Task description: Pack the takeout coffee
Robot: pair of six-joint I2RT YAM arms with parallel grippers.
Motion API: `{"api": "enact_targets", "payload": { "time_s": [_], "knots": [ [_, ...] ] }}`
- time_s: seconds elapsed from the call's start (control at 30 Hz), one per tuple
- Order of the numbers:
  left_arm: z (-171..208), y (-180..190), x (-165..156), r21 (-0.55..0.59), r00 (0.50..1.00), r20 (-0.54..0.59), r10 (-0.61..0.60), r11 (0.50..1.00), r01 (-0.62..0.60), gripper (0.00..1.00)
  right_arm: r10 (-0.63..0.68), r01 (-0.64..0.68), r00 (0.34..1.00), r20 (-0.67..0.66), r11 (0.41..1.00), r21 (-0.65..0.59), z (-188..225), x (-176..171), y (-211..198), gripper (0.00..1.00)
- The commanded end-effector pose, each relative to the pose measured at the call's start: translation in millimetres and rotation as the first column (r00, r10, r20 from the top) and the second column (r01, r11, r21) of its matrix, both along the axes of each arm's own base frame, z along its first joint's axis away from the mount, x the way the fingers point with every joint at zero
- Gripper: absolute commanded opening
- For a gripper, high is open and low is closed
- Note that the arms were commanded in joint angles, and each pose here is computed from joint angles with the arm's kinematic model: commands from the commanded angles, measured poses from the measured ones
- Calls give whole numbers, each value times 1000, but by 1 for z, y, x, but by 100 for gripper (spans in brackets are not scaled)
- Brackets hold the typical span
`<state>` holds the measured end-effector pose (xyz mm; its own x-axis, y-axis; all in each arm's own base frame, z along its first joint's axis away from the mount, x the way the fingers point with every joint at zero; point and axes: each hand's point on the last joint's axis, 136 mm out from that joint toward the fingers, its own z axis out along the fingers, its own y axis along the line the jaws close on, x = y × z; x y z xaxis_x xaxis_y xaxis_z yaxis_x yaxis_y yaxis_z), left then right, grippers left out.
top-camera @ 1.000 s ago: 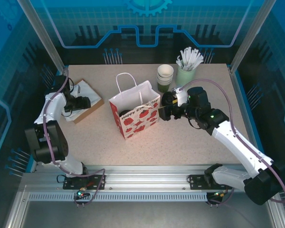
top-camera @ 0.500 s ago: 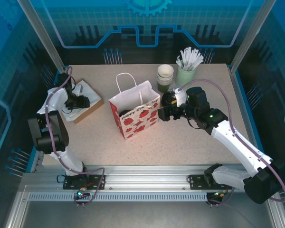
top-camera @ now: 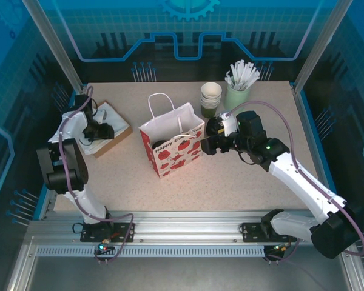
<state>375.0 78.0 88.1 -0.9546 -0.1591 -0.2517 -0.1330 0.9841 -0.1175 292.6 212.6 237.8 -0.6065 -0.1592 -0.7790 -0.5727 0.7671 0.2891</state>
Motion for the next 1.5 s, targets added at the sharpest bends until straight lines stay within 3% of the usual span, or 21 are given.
{"api": "enact_targets", "payload": {
  "time_s": [0.0, 0.7, 0.93, 1.03, 1.3, 1.47],
  "knots": [
    [2, 1, 0, 5, 1000, -22, -8, 1000, 8, 47, 20, -20, 1000, 10, 1000, 14, 7, -1, 7, 96],
    [1, 8, 4, 13, 998, -50, 26, 1000, -25, 26, 26, -26, 1000, 3, 1000, 3, 5, -2, 9, 96],
    [7, 9, 6, 20, 999, -37, 34, 999, -33, 11, 28, -28, 1000, 6, 1000, 1, 6, -3, 9, 96],
    [20, 14, 9, 52, 999, 1, 55, 997, -55, 0, 25, -25, 1000, 8, 1000, -1, 6, -3, 8, 96],
    [76, 37, 10, 172, 972, 179, 154, 968, -185, 0, 17, -17, 1000, 16, 1000, -6, 8, -3, 7, 96],
    [117, 40, 8, 191, 935, 313, 165, 954, -232, 0, 15, -14, 1000, 16, 1000, -10, 8, -2, 6, 96]
  ]
}}
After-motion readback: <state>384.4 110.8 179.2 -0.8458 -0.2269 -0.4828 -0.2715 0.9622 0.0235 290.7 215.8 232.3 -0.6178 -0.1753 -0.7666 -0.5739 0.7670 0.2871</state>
